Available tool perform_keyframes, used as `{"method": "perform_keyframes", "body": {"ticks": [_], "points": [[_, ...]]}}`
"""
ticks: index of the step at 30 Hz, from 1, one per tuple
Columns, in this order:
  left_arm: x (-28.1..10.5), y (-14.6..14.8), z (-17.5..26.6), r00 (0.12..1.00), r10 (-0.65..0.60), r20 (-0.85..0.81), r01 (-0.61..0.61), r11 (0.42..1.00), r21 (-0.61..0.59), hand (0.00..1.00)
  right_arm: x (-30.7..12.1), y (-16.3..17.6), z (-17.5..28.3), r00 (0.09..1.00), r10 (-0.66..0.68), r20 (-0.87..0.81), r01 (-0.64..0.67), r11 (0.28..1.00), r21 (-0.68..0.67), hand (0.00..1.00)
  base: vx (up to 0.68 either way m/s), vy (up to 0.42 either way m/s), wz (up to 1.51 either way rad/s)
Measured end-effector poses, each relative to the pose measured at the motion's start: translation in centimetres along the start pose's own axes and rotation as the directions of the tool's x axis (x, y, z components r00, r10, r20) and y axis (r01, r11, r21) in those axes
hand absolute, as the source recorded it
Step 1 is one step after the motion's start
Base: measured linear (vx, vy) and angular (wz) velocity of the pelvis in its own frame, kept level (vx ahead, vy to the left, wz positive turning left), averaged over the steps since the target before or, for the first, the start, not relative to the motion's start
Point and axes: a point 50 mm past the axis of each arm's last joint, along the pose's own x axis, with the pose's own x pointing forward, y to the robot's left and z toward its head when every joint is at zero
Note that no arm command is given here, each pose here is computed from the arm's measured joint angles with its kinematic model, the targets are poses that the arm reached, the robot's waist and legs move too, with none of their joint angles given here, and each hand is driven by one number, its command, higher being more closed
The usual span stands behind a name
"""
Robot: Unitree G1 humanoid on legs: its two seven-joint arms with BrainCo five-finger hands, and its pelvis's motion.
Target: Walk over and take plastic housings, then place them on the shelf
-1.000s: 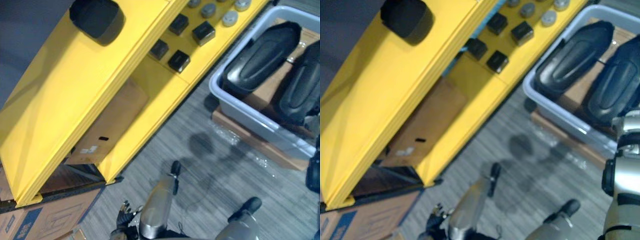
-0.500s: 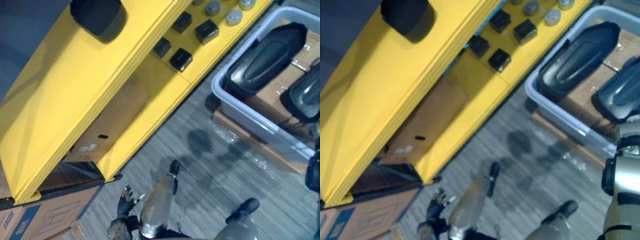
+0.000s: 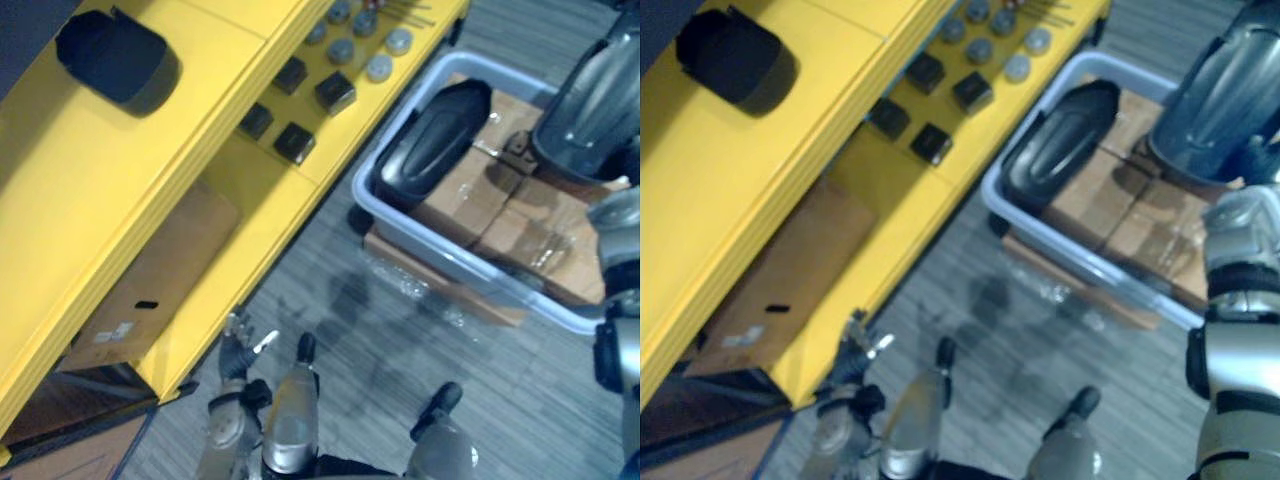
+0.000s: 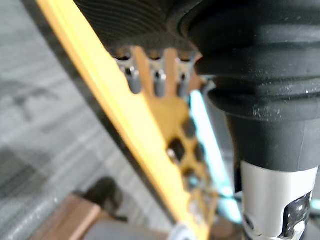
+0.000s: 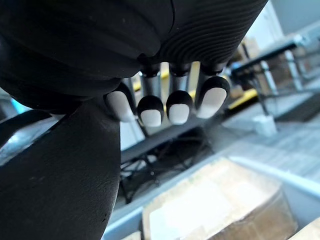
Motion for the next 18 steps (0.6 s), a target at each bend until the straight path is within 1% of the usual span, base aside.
{"method": "perform_keyframes", "body": {"ticks": [3,5,6,7,8,10,12,13,15,18], "points": [[-0.1,-0.8,1.3,0.997,-0.058,0.043,0.057,0.998,0.033,0.00,-2.8,2.5,0.2,0.995,0.047,0.085,-0.047,0.999,0.004,1.00,0.06,-0.052,-0.04],[0.2,-1.5,2.4,0.991,-0.109,0.077,0.107,0.994,0.031,0.00,-4.2,3.3,0.8,0.988,0.063,0.145,-0.066,0.998,0.020,1.00,0.04,-0.027,-0.10],[0.5,-2.3,3.8,0.979,-0.161,0.127,0.157,0.987,0.037,0.00,-5.2,3.6,1.4,0.976,0.063,0.206,-0.073,0.997,0.039,1.00,0.05,-0.023,-0.12],[0.8,-3.3,4.9,0.959,-0.224,0.171,0.213,0.974,0.081,0.00,-6.1,3.7,1.8,0.963,0.061,0.263,-0.075,0.996,0.045,1.00,0.03,-0.018,-0.13],[0.9,-3.7,5.4,0.949,-0.252,0.192,0.233,0.966,0.115,0.00,-6.5,3.9,2.2,0.955,0.061,0.290,-0.080,0.995,0.052,1.00,0.01,-0.005,-0.09],[1.7,-5.5,7.3,0.905,-0.343,0.253,0.289,0.930,0.229,0.00,-8.0,4.1,3.7,0.916,0.051,0.399,-0.091,0.993,0.082,1.00,0.02,0.010,-0.23],[2.6,-6.9,8.4,0.879,-0.396,0.264,0.328,0.906,0.266,0.00,-8.9,4.2,5.0,0.880,0.042,0.472,-0.104,0.989,0.105,1.00,-0.01,0.012,-0.28],[3.2,-7.9,8.8,0.869,-0.425,0.254,0.356,0.893,0.273,0.00,-9.8,4.5,5.4,0.861,0.046,0.507,-0.120,0.986,0.114,1.00,-0.02,0.008,-0.30],[4.5,-8.8,9.0,0.874,-0.429,0.230,0.364,0.890,0.276,0.00,-11.0,5.2,6.2,0.828,0.062,0.557,-0.158,0.980,0.125,1.00,-0.02,-0.001,-0.27],[6.3,-9.7,8.6,0.904,-0.396,0.160,0.366,0.912,0.186,0.00,-12.3,5.3,7.8,0.771,0.048,0.635,-0.187,0.970,0.154,1.00,-0.05,0.006,-0.30]]}}
